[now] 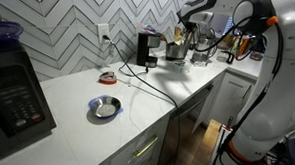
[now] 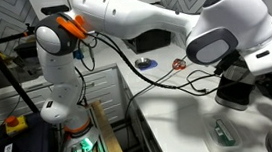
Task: Put one wooden spatula on top of the clear bowl on the coffeemaker
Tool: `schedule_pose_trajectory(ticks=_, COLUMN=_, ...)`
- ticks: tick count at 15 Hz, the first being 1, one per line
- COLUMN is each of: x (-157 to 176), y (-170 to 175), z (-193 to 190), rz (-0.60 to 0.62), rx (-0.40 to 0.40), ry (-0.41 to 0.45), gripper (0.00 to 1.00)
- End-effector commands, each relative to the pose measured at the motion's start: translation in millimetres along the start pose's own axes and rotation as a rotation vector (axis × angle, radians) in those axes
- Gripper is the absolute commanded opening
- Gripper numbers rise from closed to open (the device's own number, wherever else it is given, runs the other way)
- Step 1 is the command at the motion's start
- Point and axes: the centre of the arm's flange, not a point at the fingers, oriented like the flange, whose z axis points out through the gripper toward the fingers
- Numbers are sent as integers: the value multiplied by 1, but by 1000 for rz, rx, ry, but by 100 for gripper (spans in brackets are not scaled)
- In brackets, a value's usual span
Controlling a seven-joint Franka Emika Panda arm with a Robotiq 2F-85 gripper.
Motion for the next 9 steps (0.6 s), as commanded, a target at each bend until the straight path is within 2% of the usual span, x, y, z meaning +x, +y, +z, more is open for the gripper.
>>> schedule_pose_trajectory(ticks=1, x=-2, y=1, z=4, rz=-1, rx=-1, ry=15, gripper=100)
schedule_pose_trajectory(ticks=3, x=-5, y=12, z=22, rz=-32, rx=-47, ry=30, gripper=100)
schedule_pose_trajectory(ticks=6, x=5, y=37, z=54, rz=-164, rx=-138, ry=127, gripper=100)
schedule_pose_trajectory(ticks=7, x=8, y=41, z=63, rz=-185, rx=-131, ry=175, gripper=100)
schedule_pose_trajectory(ticks=9, x=7, y=42, z=79, rz=-201, rx=-108, ry=203, gripper=100)
